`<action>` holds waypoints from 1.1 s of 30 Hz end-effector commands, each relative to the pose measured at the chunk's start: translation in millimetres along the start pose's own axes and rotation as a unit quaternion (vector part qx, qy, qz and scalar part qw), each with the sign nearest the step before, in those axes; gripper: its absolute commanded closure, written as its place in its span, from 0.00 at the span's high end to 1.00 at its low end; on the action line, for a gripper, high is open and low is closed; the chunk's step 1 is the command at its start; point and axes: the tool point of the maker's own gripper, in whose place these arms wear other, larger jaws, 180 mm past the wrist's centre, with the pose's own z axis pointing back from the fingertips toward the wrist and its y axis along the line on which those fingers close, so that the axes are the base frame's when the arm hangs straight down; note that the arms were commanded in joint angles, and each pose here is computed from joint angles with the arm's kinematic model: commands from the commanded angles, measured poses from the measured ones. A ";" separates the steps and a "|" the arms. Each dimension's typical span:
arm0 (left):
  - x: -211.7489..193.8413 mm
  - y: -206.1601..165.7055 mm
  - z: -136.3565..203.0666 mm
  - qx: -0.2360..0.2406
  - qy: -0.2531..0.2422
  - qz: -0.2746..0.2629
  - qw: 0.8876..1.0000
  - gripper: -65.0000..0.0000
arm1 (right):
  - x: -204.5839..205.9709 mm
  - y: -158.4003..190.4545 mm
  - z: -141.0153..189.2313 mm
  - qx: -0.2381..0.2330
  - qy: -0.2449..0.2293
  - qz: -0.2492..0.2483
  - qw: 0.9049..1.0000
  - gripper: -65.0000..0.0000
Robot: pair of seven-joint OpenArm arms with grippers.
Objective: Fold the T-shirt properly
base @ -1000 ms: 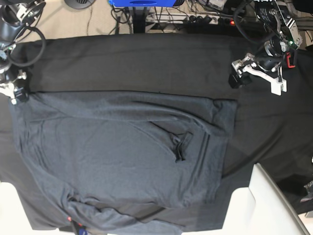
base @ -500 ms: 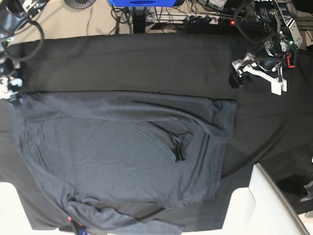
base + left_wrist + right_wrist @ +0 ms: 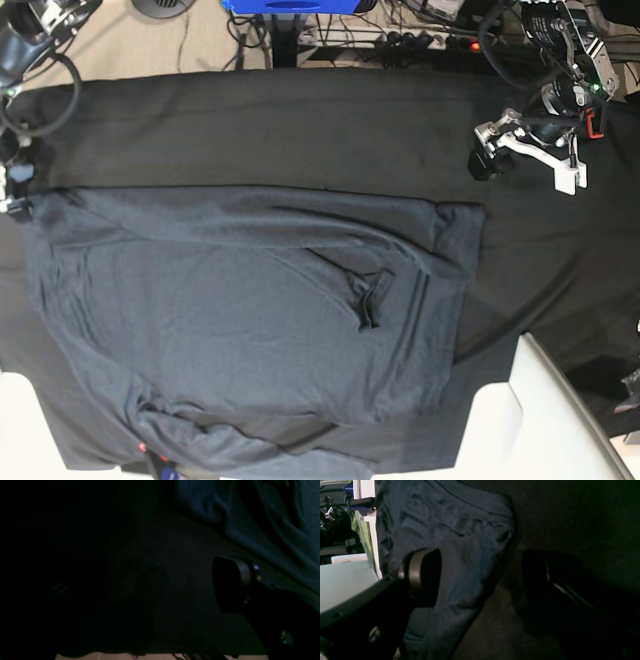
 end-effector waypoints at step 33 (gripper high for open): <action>30.1 -10.9 -7.8 -0.018 -0.035 0.002 0.999 1.00 | -32.5 2.9 -28.3 -0.016 0.049 -0.008 0.999 0.00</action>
